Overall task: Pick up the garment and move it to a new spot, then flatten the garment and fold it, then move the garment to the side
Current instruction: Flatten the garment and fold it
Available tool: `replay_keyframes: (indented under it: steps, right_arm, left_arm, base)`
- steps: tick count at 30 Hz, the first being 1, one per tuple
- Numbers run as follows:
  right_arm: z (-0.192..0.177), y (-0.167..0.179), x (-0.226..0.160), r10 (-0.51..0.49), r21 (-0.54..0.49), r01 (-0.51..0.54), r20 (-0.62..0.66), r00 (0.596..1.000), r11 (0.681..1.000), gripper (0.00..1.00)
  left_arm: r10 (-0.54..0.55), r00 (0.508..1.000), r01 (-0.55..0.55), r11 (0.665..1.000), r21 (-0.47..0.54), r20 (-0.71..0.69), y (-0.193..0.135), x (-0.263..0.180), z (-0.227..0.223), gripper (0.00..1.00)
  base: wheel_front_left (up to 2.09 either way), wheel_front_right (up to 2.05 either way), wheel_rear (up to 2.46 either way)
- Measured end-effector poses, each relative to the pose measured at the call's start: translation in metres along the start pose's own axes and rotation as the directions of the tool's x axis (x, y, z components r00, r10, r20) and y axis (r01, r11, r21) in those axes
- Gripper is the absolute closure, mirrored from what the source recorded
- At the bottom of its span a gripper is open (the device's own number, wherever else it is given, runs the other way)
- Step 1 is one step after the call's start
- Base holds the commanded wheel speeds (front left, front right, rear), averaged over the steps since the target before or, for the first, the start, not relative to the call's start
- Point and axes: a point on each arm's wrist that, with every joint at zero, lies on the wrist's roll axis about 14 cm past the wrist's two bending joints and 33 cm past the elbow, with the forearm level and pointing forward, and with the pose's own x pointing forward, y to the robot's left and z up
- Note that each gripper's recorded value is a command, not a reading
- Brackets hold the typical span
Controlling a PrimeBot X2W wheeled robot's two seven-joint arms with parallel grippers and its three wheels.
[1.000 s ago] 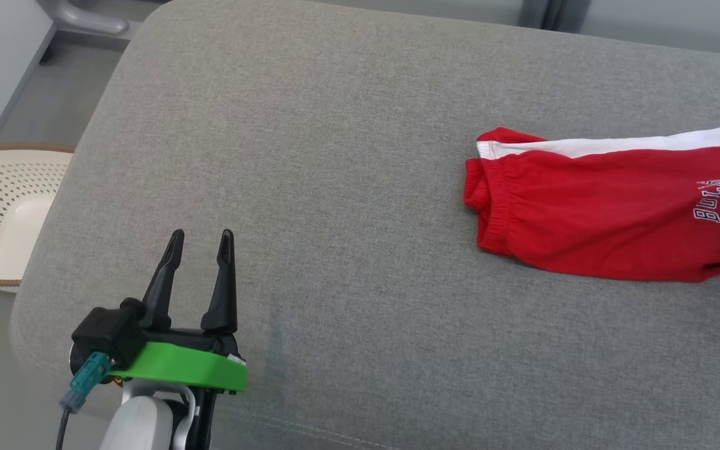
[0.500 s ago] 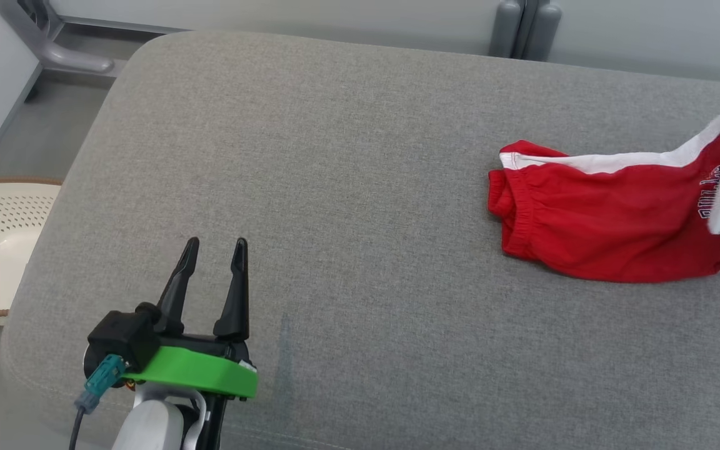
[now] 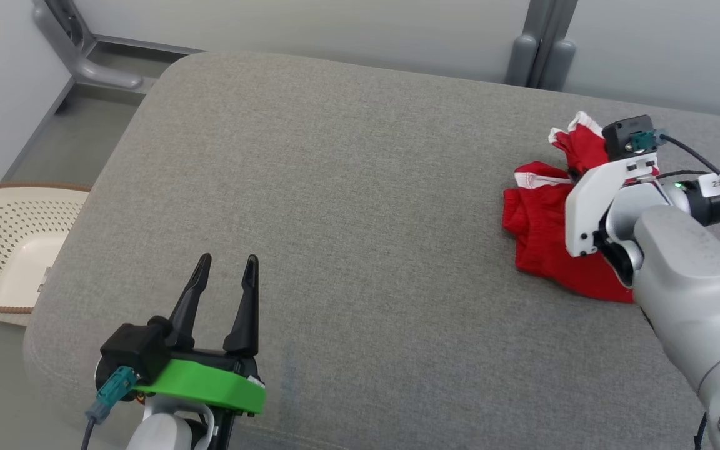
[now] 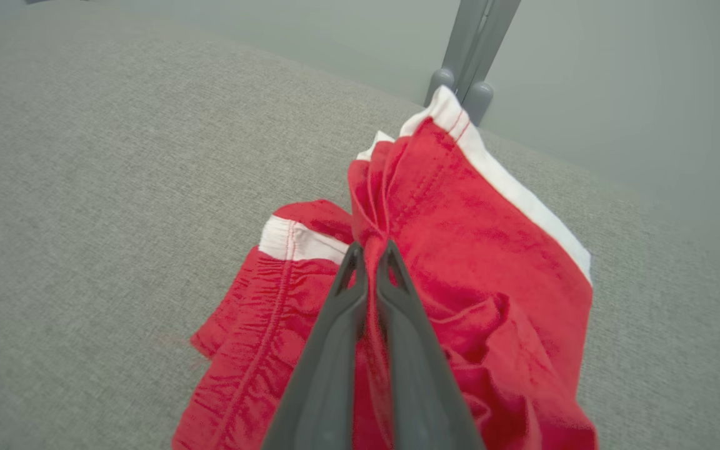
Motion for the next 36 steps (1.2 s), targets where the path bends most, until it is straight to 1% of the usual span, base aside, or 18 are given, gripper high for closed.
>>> replay_keyframes:
  steps: [4, 7, 9, 12, 13, 15, 16, 17, 19, 21, 24, 27, 28, 30, 31, 32, 33, 36]
  right_arm:
    - [-0.01, 0.036, 0.008, 0.071, -0.018, -0.072, -0.043, 0.997, 0.997, 1.0]
    - [-0.02, 0.047, 0.011, 0.087, -0.013, -0.089, -0.086, 0.992, 0.996, 1.0]
    - [-0.023, 0.054, 0.013, 0.101, -0.009, -0.103, -0.096, 0.99, 0.995, 0.0]
    - [-0.017, 0.079, 0.015, 0.156, 0.049, -0.153, -0.068, 0.985, 0.987, 0.0]
    - [-0.007, 0.093, 0.014, 0.187, 0.104, -0.182, -0.037, 0.982, 0.978, 0.0]
    - [0.017, 0.111, 0.01, 0.239, 0.217, -0.242, 0.041, 0.97, 0.946, 0.0]
    - [0.03, 0.116, 0.007, 0.258, 0.249, -0.271, 0.082, 0.963, 0.93, 0.0]
    - [0.042, 0.112, 0.003, 0.259, 0.257, -0.283, 0.123, 0.958, 0.924, 0.0]
    - [0.054, 0.08, -0.004, 0.206, 0.233, -0.242, 0.167, 0.964, 0.942, 0.0]
    - [0.05, 0.031, -0.012, 0.103, 0.232, -0.144, 0.18, 0.978, 0.962, 0.0]
    - [0.024, -0.021, -0.023, -0.017, 0.212, -0.008, 0.114, 0.993, 0.977, 0.0]
    - [0.0, -0.051, -0.028, -0.091, 0.197, 0.08, 0.048, 0.995, 0.977, 0.0]
    - [-0.007, -0.057, -0.029, -0.107, 0.195, 0.1, 0.026, 0.994, 0.976, 0.2]
    - [-0.02, -0.064, -0.027, -0.123, 0.188, 0.122, -0.01, 0.992, 0.975, 0.51]
    - [-0.026, -0.066, -0.025, -0.127, 0.177, 0.13, -0.029, 0.991, 0.975, 0.58]
    - [-0.031, -0.067, -0.023, -0.128, 0.175, 0.133, -0.044, 0.991, 0.976, 0.93]
    - [-0.037, -0.067, -0.021, -0.127, 0.174, 0.136, -0.062, 0.99, 0.975, 1.0]
    - [-0.053, -0.055, -0.012, -0.09, 0.159, 0.11, -0.13, 0.987, 0.981, 1.0]
  left_arm:
    - [0.023, 1.0, -0.023, 1.0, 0.003, 0.007, 0.007, -0.005, 0.003, 0.0]
    - [0.036, 0.999, -0.036, 0.999, 0.004, 0.009, 0.011, -0.008, 0.004, 0.0]
    - [0.043, 0.999, -0.043, 0.999, 0.006, 0.009, 0.013, -0.009, 0.005, 0.0]
    - [0.053, 0.998, -0.054, 0.999, 0.007, 0.012, 0.016, -0.012, 0.006, 0.0]
    - [0.055, 0.998, -0.055, 0.998, 0.007, 0.015, 0.017, -0.012, 0.007, 0.0]
    - [0.058, 0.998, -0.058, 0.998, 0.009, 0.024, 0.018, -0.013, 0.01, 0.0]
    - [0.061, 0.998, -0.061, 0.998, 0.009, 0.027, 0.02, -0.014, 0.011, 0.0]
    - [0.065, 0.998, -0.065, 0.998, 0.01, 0.026, 0.021, -0.015, 0.011, 0.0]
    - [0.064, 0.998, -0.065, 0.998, 0.009, 0.027, 0.021, -0.016, 0.01, 0.0]
    - [0.053, 0.998, -0.053, 0.999, 0.009, 0.029, 0.018, -0.015, 0.011, 0.0]
    - [0.035, 0.999, -0.035, 0.999, 0.006, 0.033, 0.012, -0.013, 0.011, 0.0]
    - [0.023, 0.999, -0.023, 1.0, 0.004, 0.029, 0.009, -0.01, 0.01, 0.0]
    - [0.019, 0.999, -0.019, 1.0, 0.004, 0.026, 0.007, -0.009, 0.009, 0.0]
    - [0.009, 1.0, -0.009, 1.0, 0.004, 0.019, 0.004, -0.007, 0.007, 0.0]
    - [0.006, 1.0, -0.006, 1.0, 0.004, 0.014, 0.003, -0.006, 0.005, 0.0]
    - [0.007, 1.0, -0.007, 1.0, 0.004, 0.01, 0.003, -0.005, 0.004, 0.0]
    - [0.008, 1.0, -0.008, 1.0, 0.005, 0.007, 0.003, -0.004, 0.003, 0.0]
    - [0.021, 1.0, -0.021, 1.0, 0.005, 0.001, 0.007, -0.003, 0.002, 0.0]
  base:
    - [0.0, 0.0, 0.0]
    - [0.0, 0.0, 0.0]
    - [0.0, 0.0, 0.0]
    - [0.0, 0.0, 0.0]
    - [0.0, 0.0, 0.0]
    - [0.0, 0.0, 0.0]
    - [0.0, 0.0, 0.0]
    - [0.0, 0.0, 0.0]
    - [0.0, 0.0, 0.0]
    - [0.0, 0.0, 0.0]
    - [0.0, 0.0, 0.0]
    - [0.0, 0.0, 0.0]
    - [0.0, 0.0, 0.0]
    - [0.0, 0.0, 0.0]
    - [0.0, 0.0, 0.0]
    - [0.0, 0.0, 0.0]
    - [0.0, 0.0, 0.0]
    - [0.0, 0.0, 0.0]
